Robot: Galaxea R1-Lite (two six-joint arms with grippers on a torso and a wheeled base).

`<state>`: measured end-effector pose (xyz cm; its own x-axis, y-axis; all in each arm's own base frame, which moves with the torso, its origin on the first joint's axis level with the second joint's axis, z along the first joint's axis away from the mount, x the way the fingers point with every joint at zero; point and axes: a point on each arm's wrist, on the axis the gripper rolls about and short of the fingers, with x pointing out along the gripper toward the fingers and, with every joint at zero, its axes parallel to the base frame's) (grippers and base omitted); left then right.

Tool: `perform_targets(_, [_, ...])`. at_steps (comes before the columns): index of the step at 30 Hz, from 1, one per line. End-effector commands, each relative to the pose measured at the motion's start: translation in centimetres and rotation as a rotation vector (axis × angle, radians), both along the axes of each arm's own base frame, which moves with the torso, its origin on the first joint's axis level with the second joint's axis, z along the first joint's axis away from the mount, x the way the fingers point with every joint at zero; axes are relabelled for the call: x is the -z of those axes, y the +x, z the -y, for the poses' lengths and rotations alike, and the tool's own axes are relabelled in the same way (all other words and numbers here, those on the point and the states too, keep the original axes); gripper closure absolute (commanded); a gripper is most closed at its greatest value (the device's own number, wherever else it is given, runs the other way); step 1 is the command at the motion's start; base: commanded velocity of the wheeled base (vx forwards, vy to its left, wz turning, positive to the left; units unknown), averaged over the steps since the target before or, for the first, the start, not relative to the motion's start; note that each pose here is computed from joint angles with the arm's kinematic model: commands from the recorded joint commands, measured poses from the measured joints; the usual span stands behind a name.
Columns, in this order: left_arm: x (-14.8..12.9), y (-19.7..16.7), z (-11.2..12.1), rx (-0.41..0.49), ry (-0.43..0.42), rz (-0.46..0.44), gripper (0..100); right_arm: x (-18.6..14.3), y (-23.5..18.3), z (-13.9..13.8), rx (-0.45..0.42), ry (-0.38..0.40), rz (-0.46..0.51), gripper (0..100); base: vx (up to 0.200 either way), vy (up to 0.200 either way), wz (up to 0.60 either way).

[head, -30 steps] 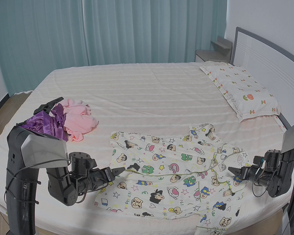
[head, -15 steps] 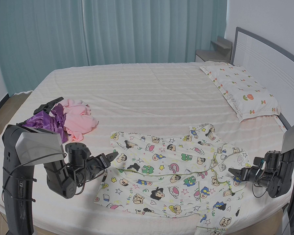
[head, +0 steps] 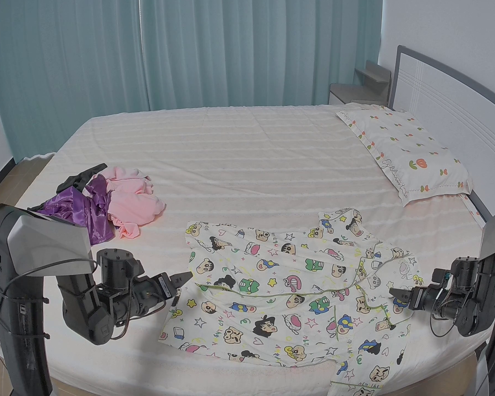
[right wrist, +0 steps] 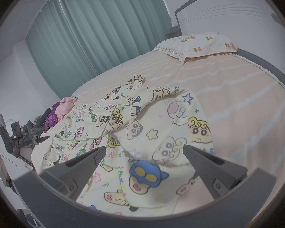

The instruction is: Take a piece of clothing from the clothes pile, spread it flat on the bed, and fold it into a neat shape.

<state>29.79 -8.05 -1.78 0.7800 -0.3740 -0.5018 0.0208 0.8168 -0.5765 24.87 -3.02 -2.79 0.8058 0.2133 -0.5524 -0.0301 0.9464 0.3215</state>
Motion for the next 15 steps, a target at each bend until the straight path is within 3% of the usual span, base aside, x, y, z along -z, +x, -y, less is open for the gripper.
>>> perform_targets(1, [-2.3,-3.7,-0.2,0.055,-0.031,-0.024,0,-1.6,-2.6,0.0,0.008,0.011,-0.014,0,0.0,0.0,0.0])
perform_targets(8, [-1.6,-5.7,0.6,0.098,-0.005,-0.089,0,-1.7,-3.4,-0.1,-0.012,0.032,-0.037,0,-0.171,0.0,0.0])
perform_targets(15, [-0.6,-6.2,1.3,0.076,0.051,-0.116,0,-1.8,-3.4,-0.2,-0.01,0.028,-0.033,0,-0.2,0.0,0.0])
